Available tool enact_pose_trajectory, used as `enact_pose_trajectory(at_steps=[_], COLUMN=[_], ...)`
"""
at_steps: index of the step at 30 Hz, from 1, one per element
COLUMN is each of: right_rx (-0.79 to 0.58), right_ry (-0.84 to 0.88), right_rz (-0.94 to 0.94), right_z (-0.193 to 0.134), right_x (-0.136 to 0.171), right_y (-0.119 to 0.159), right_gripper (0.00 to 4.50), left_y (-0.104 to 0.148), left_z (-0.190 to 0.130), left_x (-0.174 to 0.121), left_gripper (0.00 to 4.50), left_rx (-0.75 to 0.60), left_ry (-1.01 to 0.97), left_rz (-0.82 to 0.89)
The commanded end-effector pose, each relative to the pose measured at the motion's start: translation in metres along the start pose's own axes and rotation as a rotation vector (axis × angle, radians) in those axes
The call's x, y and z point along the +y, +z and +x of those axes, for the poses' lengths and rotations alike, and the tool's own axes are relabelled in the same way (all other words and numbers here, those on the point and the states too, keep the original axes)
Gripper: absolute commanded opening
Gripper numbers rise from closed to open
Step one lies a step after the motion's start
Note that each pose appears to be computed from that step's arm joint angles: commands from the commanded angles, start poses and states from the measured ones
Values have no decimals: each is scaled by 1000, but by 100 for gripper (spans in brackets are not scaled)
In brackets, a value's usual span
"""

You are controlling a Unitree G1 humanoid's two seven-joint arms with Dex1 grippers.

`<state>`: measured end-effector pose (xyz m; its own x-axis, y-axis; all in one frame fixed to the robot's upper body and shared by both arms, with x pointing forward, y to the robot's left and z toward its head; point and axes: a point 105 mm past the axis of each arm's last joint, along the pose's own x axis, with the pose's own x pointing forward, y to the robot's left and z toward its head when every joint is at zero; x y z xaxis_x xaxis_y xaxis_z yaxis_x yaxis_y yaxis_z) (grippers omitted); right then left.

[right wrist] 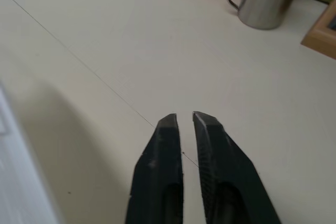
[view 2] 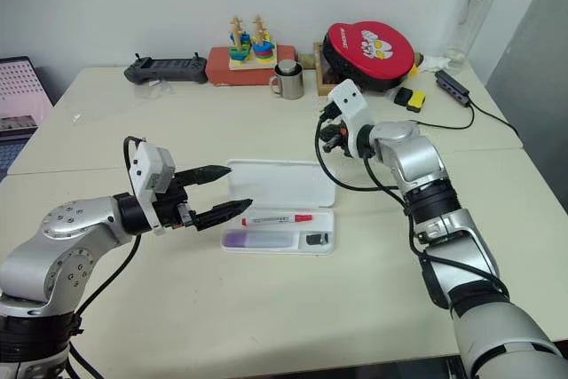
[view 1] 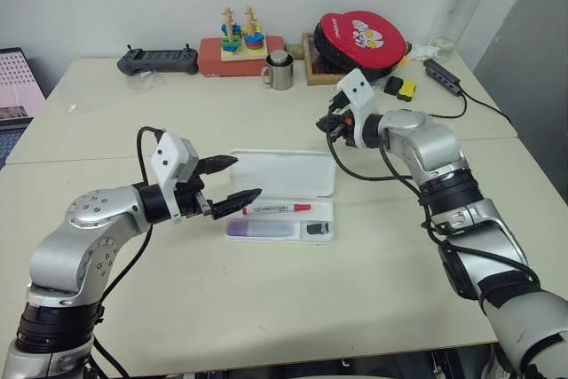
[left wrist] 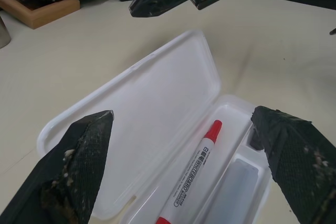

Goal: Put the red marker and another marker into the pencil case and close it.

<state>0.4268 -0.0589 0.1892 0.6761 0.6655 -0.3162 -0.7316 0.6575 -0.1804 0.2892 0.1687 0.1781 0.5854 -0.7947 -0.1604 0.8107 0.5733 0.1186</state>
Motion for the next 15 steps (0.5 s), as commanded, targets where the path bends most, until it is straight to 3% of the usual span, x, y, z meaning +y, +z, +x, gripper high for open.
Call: enact_pose_trajectory(at_steps=[1, 15], right_rx=[-35, -16], right_ry=[104, 435], right_rz=[-84, -225], right_z=[-1, -29], right_x=[17, 77], right_y=[16, 4], right_gripper=[1, 1], left_y=[13, 6], left_z=[-6, -21], left_x=[0, -5], left_gripper=[450, 450], left_rx=[-31, 59], left_ry=[9, -44], left_rz=[37, 27])
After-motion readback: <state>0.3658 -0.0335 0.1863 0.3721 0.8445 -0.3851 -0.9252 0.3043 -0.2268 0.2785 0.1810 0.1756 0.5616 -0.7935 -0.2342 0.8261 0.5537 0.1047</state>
